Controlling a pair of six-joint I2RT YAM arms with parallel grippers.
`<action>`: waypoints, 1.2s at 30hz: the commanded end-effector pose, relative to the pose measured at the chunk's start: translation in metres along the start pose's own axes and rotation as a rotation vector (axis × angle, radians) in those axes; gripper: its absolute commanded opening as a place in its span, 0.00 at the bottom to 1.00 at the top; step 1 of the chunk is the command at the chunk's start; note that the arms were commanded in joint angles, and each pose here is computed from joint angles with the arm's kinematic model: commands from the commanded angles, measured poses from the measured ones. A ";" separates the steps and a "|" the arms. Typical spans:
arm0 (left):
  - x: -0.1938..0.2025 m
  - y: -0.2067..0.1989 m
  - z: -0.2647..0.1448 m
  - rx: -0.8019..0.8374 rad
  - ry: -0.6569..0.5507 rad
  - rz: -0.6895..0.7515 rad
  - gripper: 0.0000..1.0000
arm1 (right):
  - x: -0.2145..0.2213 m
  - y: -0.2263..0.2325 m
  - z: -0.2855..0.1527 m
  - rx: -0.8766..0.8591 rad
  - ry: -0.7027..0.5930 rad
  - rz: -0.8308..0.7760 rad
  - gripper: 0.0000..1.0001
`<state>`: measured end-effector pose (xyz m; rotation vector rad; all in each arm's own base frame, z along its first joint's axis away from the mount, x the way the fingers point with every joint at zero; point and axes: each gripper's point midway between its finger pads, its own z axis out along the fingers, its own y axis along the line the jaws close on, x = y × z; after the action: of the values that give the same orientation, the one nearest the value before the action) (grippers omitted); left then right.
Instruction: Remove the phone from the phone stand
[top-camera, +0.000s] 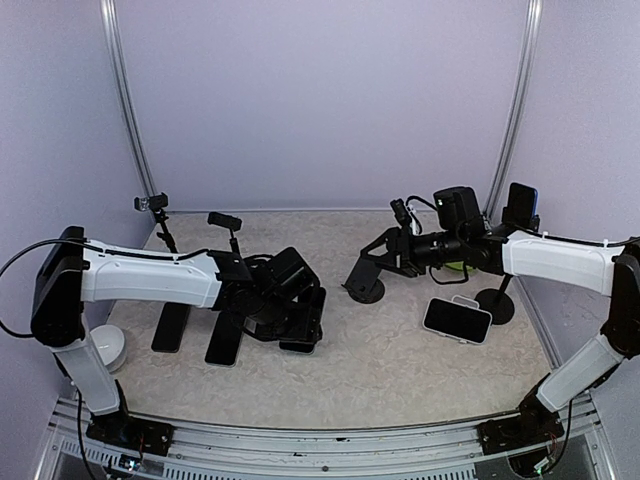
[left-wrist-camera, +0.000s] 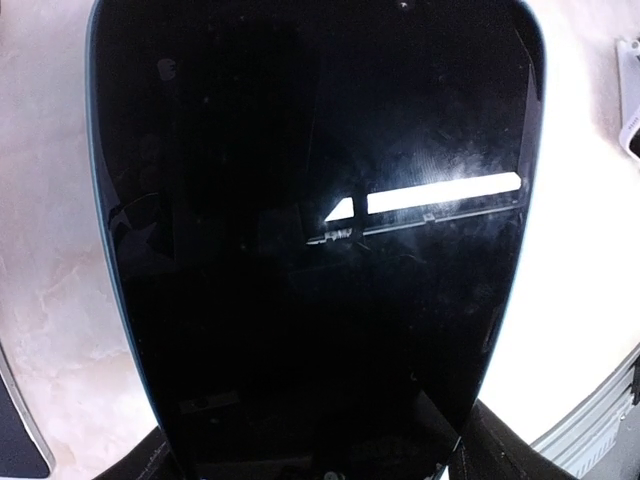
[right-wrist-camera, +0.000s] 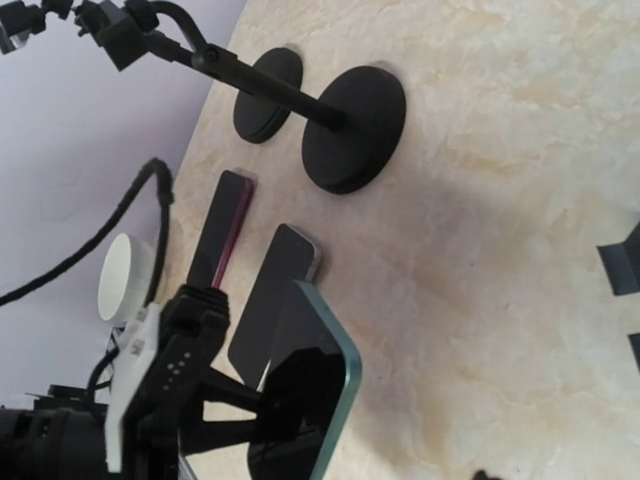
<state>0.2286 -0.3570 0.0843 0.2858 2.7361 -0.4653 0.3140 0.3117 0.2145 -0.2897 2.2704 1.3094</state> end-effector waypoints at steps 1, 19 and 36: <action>0.011 0.003 0.009 -0.013 0.033 -0.056 0.39 | -0.007 0.006 -0.009 -0.014 -0.025 -0.032 0.64; 0.034 0.033 0.049 -0.095 0.091 -0.145 0.43 | 0.000 0.007 -0.014 -0.017 -0.015 -0.042 0.83; 0.037 0.045 0.058 -0.204 0.083 -0.202 0.57 | 0.003 0.002 -0.009 -0.005 0.016 -0.026 0.90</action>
<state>0.2245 -0.3436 0.0232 0.0120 2.8606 -0.3411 0.3064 0.3074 0.2143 -0.3276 2.2748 1.3048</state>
